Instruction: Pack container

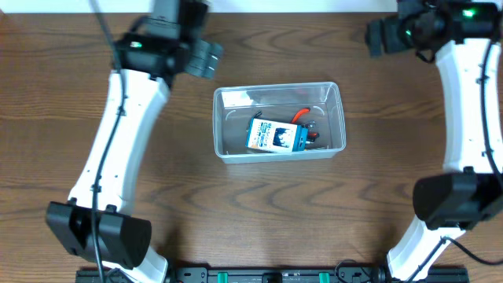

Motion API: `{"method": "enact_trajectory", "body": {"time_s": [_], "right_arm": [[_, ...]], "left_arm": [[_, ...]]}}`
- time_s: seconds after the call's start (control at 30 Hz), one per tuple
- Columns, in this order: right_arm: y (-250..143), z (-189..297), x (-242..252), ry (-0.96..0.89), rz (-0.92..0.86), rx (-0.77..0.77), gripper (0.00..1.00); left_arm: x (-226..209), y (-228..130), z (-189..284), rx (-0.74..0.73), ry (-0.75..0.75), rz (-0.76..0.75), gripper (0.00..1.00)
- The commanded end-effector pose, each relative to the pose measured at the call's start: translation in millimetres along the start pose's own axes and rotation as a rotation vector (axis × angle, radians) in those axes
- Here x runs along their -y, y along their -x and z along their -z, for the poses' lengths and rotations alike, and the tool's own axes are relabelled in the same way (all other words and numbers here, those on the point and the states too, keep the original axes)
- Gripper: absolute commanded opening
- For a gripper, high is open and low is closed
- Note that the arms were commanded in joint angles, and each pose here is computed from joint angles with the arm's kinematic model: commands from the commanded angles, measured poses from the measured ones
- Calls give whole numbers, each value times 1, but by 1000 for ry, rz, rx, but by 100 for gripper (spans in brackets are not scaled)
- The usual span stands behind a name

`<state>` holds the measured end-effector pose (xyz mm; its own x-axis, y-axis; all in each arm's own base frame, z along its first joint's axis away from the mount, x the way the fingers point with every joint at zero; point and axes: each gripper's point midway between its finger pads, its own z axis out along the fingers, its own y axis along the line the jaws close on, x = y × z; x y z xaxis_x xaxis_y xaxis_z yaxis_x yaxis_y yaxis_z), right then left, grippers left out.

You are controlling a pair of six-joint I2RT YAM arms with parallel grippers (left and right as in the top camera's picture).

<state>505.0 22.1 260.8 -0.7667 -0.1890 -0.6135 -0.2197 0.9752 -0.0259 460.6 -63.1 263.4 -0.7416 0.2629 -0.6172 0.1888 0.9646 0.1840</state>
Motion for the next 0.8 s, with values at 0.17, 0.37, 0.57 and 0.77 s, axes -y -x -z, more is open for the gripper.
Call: {"method": "enact_trajectory", "body": {"time_s": [0.17, 0.37, 0.57, 0.77], "right_arm": [[-17, -35, -8, 17, -39, -89, 99], [-34, -14, 8, -96, -95, -155, 99], [-35, 26, 4, -106, -101, -135, 99], [-52, 62, 1, -129, -105, -116, 99]], "left_arm": [[-47, -15, -5, -44, 59, 143, 98], [-33, -34, 8, -97, 36, 132, 98], [-28, -53, 31, -69, 35, 146, 98], [-25, -77, 64, 48, 43, 156, 98]]}}
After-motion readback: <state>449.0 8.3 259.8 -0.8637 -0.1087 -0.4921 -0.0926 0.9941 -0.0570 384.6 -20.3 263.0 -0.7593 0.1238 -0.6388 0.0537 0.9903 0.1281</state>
